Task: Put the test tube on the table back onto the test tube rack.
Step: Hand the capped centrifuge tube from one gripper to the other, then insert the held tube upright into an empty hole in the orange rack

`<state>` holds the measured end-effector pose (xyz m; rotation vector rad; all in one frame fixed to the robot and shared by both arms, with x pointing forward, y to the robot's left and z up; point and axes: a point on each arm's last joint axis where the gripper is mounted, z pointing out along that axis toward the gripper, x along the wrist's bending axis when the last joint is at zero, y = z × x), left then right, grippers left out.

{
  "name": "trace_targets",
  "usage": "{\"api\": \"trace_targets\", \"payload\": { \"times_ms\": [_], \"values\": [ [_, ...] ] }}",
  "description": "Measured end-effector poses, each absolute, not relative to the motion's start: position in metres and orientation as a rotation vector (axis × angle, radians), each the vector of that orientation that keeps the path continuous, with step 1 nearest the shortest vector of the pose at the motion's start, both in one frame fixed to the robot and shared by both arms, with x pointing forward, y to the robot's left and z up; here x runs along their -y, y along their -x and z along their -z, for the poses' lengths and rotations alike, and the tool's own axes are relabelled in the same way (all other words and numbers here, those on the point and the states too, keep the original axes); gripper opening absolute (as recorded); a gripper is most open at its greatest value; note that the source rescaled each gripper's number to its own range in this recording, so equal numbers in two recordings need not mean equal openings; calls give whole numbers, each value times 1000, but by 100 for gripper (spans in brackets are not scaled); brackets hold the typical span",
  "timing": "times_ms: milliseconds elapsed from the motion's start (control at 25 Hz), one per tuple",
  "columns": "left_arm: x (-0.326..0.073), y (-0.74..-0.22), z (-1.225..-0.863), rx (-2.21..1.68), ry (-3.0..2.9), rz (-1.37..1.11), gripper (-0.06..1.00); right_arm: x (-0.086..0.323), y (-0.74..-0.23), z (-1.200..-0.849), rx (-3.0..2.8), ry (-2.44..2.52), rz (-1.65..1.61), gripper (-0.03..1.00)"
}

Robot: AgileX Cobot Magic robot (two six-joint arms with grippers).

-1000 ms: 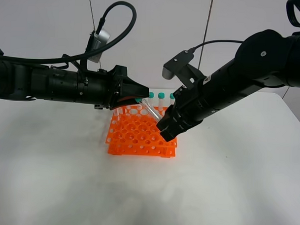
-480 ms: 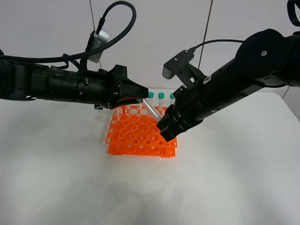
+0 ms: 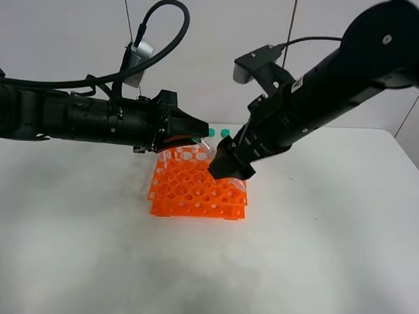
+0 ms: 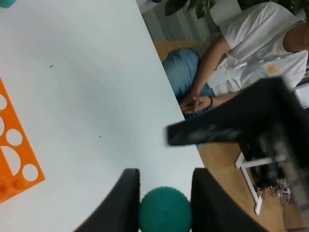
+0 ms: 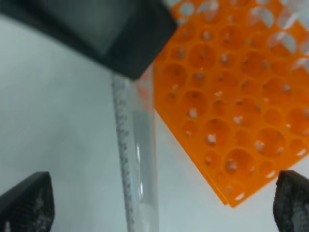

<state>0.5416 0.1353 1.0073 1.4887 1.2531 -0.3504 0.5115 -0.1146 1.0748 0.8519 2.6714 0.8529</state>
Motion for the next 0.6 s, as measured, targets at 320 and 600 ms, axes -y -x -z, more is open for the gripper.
{"api": "trace_targets", "payload": {
  "times_ms": [320,600],
  "values": [
    [-135,-542,-1007,-1253,-1489,350,0,152,-530,-1105,-2582,-1181,-745,100],
    [-135,-542,-1007,-1253,-1489,350,0,230,-551,-1094,-2390,-1653,-502,100]
  ]
}}
